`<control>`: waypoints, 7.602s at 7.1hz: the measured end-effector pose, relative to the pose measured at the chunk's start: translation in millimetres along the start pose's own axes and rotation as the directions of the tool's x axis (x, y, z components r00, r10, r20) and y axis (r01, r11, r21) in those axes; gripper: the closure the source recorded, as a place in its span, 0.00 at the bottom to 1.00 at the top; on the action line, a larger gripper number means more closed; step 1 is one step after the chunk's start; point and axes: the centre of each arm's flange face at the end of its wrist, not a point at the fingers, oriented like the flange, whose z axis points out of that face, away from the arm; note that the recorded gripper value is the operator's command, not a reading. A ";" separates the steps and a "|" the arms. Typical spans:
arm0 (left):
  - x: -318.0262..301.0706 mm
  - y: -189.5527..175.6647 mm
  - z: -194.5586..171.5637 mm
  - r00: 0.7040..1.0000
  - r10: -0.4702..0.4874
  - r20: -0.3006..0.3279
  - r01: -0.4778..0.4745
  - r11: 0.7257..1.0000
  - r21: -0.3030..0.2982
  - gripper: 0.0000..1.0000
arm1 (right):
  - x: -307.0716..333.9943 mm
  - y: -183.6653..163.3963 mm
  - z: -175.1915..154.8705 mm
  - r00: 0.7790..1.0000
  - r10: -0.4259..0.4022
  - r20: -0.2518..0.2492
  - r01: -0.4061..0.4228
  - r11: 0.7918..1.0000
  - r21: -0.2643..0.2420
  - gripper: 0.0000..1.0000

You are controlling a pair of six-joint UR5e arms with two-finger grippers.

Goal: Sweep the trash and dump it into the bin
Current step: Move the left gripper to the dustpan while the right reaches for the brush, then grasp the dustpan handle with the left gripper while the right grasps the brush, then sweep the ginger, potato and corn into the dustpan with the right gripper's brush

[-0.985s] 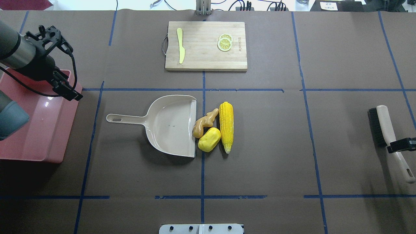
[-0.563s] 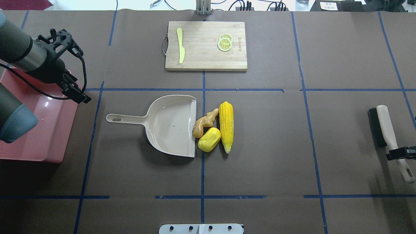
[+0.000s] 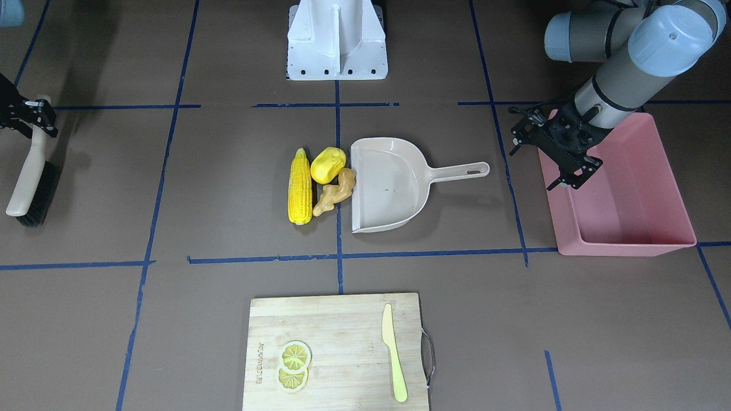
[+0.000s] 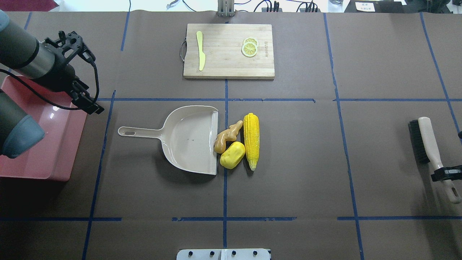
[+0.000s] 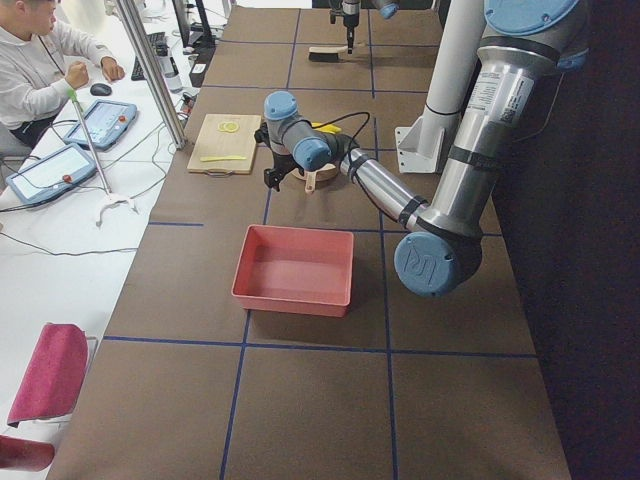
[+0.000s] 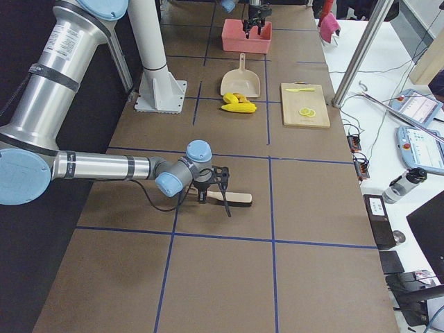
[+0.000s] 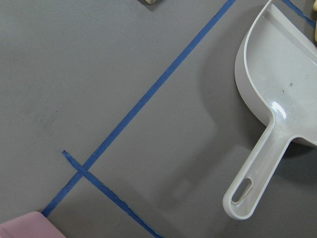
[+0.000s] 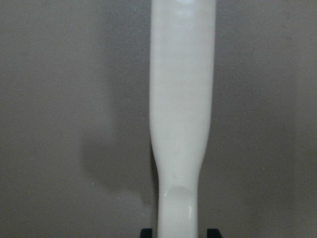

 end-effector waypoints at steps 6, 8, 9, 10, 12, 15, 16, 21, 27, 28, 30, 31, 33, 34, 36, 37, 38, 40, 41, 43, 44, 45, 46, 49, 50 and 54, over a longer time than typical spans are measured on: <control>109.0 -33.6 57.4 0.904 0.425 0.047 -0.424 0.905 -0.033 0.09 | -152.3 -50.5 -40.1 0.984 -0.127 0.124 0.121 0.991 0.055 1.00; 113.8 -28.4 71.5 0.862 0.506 0.026 -0.503 0.861 -0.078 0.07 | -227.0 -64.7 -42.0 0.983 -0.116 0.145 0.110 0.993 0.052 1.00; 116.3 -27.6 75.5 0.855 0.518 0.017 -0.514 0.853 -0.091 0.04 | -260.3 -61.5 -42.4 0.982 -0.107 0.155 0.100 0.994 0.052 1.00; 118.3 -28.4 78.9 0.852 0.523 0.013 -0.519 0.849 -0.096 0.00 | -287.2 -58.9 -46.2 0.984 -0.098 0.151 0.092 0.995 0.047 1.00; 121.1 -28.1 85.2 0.847 0.532 0.009 -0.528 0.843 -0.105 0.01 | -311.5 -55.4 -52.8 0.988 -0.087 0.129 0.084 0.996 0.032 1.00; 129.9 -32.1 96.3 0.783 0.622 -0.013 -0.619 0.777 -0.111 0.02 | -318.5 -51.5 -51.2 0.989 -0.094 0.116 0.090 0.995 0.037 1.00; 128.6 -34.2 97.2 0.774 0.633 -0.010 -0.630 0.768 -0.115 0.02 | -320.5 -49.9 -48.7 0.989 -0.100 0.107 0.095 0.994 0.047 1.00; 115.6 -43.5 124.4 0.777 0.630 0.010 -0.619 0.766 -0.172 0.21 | -328.2 -41.5 -39.8 0.992 -0.083 0.093 0.078 0.996 0.051 1.00; 115.8 -41.7 130.9 0.775 0.631 0.010 -0.619 0.763 -0.184 0.87 | -338.5 -35.9 -37.4 0.993 -0.066 0.102 0.062 0.997 0.043 1.00; 117.0 -42.2 130.0 0.770 0.638 0.010 -0.626 0.759 -0.182 0.89 | -342.2 -33.4 -35.8 0.993 -0.057 0.105 0.053 0.998 0.039 1.00; 114.5 -45.0 126.9 0.739 0.672 0.048 -0.651 0.732 -0.201 0.91 | -364.5 -18.0 -28.3 0.993 -0.010 0.117 0.007 1.000 0.029 1.00; 112.6 -46.9 124.3 0.720 0.690 0.076 -0.664 0.717 -0.214 0.91 | -377.3 -8.7 -24.9 0.992 0.014 0.126 -0.017 1.000 0.019 1.00; 112.1 -48.5 122.1 0.702 0.706 0.093 -0.676 0.702 -0.223 0.91 | -398.9 6.1 -18.9 0.990 0.048 0.132 -0.047 0.999 -0.015 1.00; 112.7 -49.7 121.6 0.700 0.708 0.096 -0.678 0.700 -0.223 0.91 | -411.3 10.9 -17.2 0.991 0.052 0.124 -0.048 0.998 -0.036 1.00; 115.4 -55.5 121.3 0.698 0.710 0.098 -0.681 0.699 -0.219 0.91 | -431.9 18.6 -13.0 0.993 0.049 0.107 -0.041 0.996 -0.075 1.00; 117.1 -59.6 122.0 0.697 0.710 0.097 -0.682 0.699 -0.217 0.91 | -437.9 21.8 -9.4 0.994 0.044 0.103 -0.035 0.996 -0.086 1.00; 118.8 -61.9 123.2 0.697 0.711 0.095 -0.683 0.698 -0.217 0.91 | -445.7 21.6 -5.2 0.994 0.041 0.103 -0.031 0.995 -0.091 1.00; 125.9 -65.8 126.2 0.697 0.711 0.090 -0.684 0.697 -0.214 0.91 | -464.3 16.5 1.7 0.994 0.038 0.107 -0.028 0.995 -0.092 1.00; 130.7 -70.4 125.9 0.697 0.711 0.091 -0.684 0.698 -0.212 0.91 | -472.4 14.4 1.6 0.993 0.035 0.114 -0.025 0.996 -0.089 1.00; 149.3 -85.5 126.5 0.707 0.700 0.101 -0.672 0.710 -0.212 0.91 | -498.4 7.6 0.6 0.990 0.029 0.136 -0.017 0.996 -0.082 1.00; 158.1 -94.0 129.6 0.717 0.690 0.103 -0.662 0.719 -0.210 0.91 | -509.9 5.2 0.0 0.989 0.026 0.146 -0.014 0.997 -0.080 1.00; 166.3 -103.6 135.1 0.728 0.677 0.102 -0.651 0.731 -0.207 0.91 | -517.9 3.8 -0.7 0.988 0.022 0.155 -0.010 0.997 -0.078 1.00; 175.2 -112.9 140.6 0.739 0.667 0.100 -0.641 0.740 -0.203 0.91 | -523.9 2.4 -1.2 0.987 0.020 0.161 -0.008 0.997 -0.076 1.00; 183.4 -123.4 145.8 0.749 0.655 0.099 -0.630 0.750 -0.199 0.91 | -541.2 -1.2 -6.9 0.983 0.013 0.181 -0.001 0.998 -0.069 1.00; 184.0 -123.7 145.9 0.749 0.655 0.098 -0.631 0.751 -0.195 0.91 | -547.0 -2.0 -10.5 0.982 0.013 0.190 0.000 0.998 -0.066 1.00; 182.8 -118.5 146.0 0.749 0.650 0.128 -0.640 0.760 -0.116 0.91 | -548.4 -10.2 -19.8 0.979 0.022 0.204 -0.010 0.998 -0.060 1.00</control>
